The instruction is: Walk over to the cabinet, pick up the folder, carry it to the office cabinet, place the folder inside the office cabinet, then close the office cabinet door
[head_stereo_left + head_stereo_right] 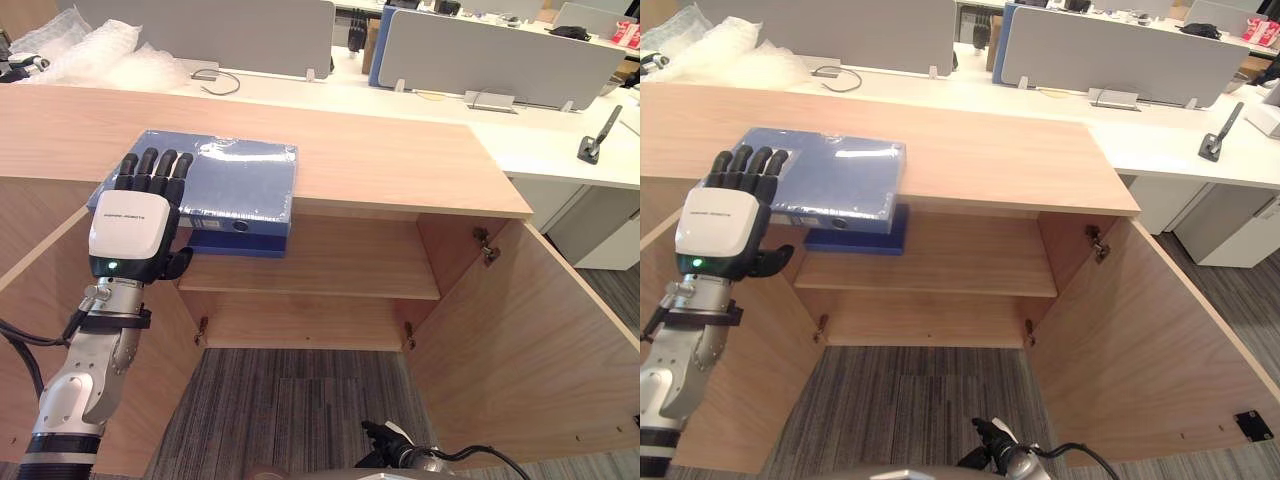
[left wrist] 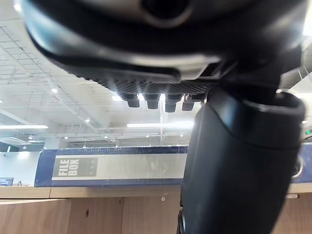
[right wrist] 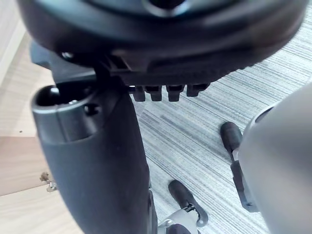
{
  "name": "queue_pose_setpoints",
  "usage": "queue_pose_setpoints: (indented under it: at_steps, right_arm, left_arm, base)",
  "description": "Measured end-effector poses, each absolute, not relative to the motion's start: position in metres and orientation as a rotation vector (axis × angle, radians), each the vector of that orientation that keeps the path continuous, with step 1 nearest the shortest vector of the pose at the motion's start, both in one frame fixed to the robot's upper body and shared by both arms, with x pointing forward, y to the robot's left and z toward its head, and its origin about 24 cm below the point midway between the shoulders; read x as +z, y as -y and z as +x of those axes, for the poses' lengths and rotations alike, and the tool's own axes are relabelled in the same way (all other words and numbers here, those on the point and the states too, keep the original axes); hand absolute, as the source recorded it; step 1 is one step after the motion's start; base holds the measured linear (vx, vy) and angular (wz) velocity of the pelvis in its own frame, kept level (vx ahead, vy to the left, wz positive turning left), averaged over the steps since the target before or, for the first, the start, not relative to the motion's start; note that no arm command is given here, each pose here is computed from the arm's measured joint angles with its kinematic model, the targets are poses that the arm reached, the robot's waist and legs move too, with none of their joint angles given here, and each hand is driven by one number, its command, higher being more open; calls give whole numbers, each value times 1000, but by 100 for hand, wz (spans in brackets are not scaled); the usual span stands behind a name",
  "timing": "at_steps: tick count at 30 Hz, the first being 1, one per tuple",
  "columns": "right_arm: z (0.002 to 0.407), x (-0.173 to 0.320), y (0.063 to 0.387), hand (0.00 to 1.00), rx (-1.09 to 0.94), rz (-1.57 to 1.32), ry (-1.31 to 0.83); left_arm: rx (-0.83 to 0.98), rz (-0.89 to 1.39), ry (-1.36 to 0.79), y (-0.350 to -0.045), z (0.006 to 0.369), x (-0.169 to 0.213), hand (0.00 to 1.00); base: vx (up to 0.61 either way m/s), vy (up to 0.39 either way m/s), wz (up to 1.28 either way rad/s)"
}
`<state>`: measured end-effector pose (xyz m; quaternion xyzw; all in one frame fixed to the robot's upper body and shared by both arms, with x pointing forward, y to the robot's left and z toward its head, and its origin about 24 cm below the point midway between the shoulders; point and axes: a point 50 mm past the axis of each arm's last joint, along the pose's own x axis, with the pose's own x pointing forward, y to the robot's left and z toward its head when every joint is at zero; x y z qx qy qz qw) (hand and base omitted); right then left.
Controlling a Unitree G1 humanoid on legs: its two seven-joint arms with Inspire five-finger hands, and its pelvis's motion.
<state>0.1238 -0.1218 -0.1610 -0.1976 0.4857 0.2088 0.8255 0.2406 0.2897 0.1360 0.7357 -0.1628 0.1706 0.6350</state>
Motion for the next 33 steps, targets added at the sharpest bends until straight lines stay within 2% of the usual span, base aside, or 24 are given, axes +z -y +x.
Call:
queue_pose_setpoints:
  at_steps: [12,23,24,33]
  right_arm:
    - [117,-161,132,100,409,-394,-1038]
    - [118,-160,131,100,407,-386,-1024]
    - [118,-160,131,100,407,-386,-1024]
    - [119,-159,131,100,408,-384,-1017]
  left_arm:
    - [408,1739,268,-304,245,127,100]
    - [498,1747,283,-312,262,149,100]
    - [499,1748,285,-312,262,150,0]
    - [471,1742,265,-311,271,144,0]
  base:
    - [-26,28,-8]
    - [-5,22,-3]
    - [-5,34,-8]
    - [-24,38,-6]
